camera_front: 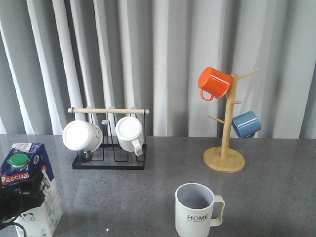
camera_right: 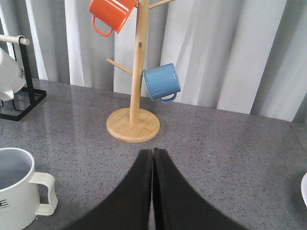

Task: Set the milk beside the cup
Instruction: 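Lift the milk carton with the left gripper toward the HOME mug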

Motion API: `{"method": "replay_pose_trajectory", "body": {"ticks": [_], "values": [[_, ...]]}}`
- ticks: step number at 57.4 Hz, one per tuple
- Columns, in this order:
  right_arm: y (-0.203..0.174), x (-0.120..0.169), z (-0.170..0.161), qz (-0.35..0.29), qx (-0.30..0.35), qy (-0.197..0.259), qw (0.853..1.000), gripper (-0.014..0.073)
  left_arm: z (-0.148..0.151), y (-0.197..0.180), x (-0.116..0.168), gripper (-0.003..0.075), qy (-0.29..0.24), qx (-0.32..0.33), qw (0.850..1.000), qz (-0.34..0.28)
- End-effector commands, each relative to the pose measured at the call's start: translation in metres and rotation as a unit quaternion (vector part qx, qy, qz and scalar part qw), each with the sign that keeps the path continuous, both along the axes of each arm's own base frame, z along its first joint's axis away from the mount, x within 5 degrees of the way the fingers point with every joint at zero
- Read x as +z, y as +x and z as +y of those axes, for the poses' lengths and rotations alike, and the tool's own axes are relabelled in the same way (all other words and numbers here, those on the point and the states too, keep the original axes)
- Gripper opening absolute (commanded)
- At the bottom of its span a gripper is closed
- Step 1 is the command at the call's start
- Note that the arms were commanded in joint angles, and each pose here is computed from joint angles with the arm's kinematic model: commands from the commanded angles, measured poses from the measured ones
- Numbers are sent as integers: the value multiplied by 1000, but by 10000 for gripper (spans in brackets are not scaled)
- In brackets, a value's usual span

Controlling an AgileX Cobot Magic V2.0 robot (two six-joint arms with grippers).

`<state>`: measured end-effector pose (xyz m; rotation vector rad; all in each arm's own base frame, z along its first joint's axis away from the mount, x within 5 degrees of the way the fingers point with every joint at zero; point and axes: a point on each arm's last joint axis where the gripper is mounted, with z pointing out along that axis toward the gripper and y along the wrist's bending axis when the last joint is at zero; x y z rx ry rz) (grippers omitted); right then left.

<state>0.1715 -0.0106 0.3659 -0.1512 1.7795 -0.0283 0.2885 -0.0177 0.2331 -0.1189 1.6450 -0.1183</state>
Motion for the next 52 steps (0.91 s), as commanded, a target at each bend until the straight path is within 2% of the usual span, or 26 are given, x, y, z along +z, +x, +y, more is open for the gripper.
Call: {"method": "replay_pose_trajectory", "body": {"ticks": [1,3,10,19,24,31,52], "values": [[-2,17,-4,-41,-20,-6,999,-9,1,1,24,557,8,10,998,-69],[-2,17,-4,-41,-20,-6,999,-9,1,1,24,536,15,10,997,-70],[-2,17,-4,-41,-20,-6,999,-9,-2,1,24,388,21,-3,997,-71],[-2,17,-4,-41,-20,-6,999,-9,-3,1,24,159,8,-11,997,-71],[-2,17,-4,-41,-20,-6,999,-9,-4,1,24,92,8,-16,997,-73],[-2,17,-4,-41,-20,-6,999,-9,-7,1,24,62,23,-31,997,-74],[-2,17,-4,-41,-20,-6,999,-9,-7,0,24,62,23,-31,996,-76]]}}
